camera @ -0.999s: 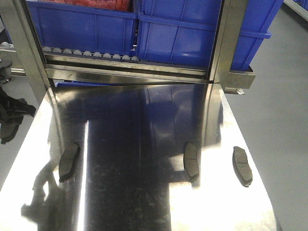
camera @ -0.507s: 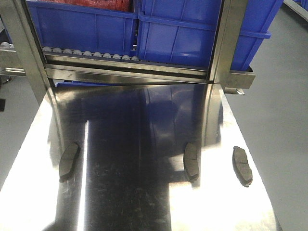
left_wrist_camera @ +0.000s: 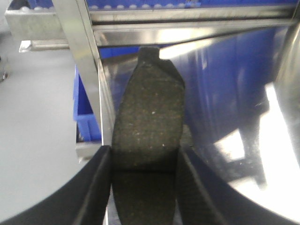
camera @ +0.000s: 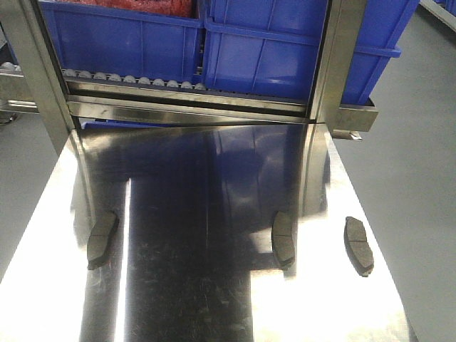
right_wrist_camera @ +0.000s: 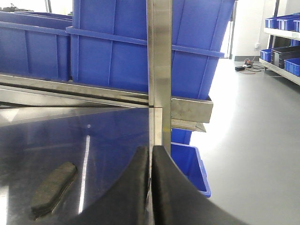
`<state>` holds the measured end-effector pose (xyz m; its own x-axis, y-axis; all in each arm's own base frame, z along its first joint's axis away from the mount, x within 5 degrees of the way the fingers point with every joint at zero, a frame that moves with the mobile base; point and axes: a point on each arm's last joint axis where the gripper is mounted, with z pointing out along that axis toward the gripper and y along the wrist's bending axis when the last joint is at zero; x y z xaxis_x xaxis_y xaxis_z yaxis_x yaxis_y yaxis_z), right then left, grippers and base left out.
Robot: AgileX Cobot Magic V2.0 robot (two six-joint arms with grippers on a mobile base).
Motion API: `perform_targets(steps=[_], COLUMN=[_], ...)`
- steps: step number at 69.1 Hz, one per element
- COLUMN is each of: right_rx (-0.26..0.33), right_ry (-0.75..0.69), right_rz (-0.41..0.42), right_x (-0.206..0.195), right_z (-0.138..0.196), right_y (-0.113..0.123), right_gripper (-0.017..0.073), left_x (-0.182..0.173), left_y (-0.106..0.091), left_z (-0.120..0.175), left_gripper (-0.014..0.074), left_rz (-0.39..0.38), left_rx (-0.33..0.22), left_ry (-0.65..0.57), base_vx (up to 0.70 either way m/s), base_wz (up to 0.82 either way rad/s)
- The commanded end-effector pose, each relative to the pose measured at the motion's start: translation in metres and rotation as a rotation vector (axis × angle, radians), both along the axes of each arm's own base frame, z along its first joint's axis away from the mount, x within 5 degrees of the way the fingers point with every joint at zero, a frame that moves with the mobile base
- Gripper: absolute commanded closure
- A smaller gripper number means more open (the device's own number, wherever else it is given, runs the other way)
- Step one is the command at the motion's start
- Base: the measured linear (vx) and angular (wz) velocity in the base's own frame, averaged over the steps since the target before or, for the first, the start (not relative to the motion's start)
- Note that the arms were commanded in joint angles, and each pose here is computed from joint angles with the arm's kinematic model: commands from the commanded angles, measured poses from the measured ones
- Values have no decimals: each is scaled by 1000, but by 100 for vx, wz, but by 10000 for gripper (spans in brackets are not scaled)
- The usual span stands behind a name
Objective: Move and align brake pads A on conveyor
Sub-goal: 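Raise the held brake pad with the left gripper and hold it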
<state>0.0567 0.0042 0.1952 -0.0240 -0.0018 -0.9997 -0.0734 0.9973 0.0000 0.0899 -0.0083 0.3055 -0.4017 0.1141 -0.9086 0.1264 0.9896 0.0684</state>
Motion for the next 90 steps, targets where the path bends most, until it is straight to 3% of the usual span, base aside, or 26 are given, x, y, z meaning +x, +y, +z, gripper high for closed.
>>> perform_targets(steps=[1, 20, 84, 86, 90], right_rx=[-5, -5, -5, -23, -119], right_ry=[-68, -68, -68, -69, -76], right_rz=[-5, -5, -5, -5, -7], right_x=[0, 0, 0, 0, 0], right_z=[2, 2, 2, 2, 2], right_y=[0, 0, 0, 0, 0], right_gripper=[562, 562, 562, 562, 562], left_x=[-15, -45, -45, -45, -45], left_y=[0, 2, 2, 2, 2], left_z=[7, -4, -4, -4, -4], left_gripper=[552, 552, 552, 552, 552], left_rz=[1, 5, 5, 5, 5], left_rx=[-39, -60, -58, -58, -58], left_ry=[-200, -382, -384, -384, -384], base_vx=[0, 0, 0, 0, 0], base_wz=[0, 0, 0, 0, 0])
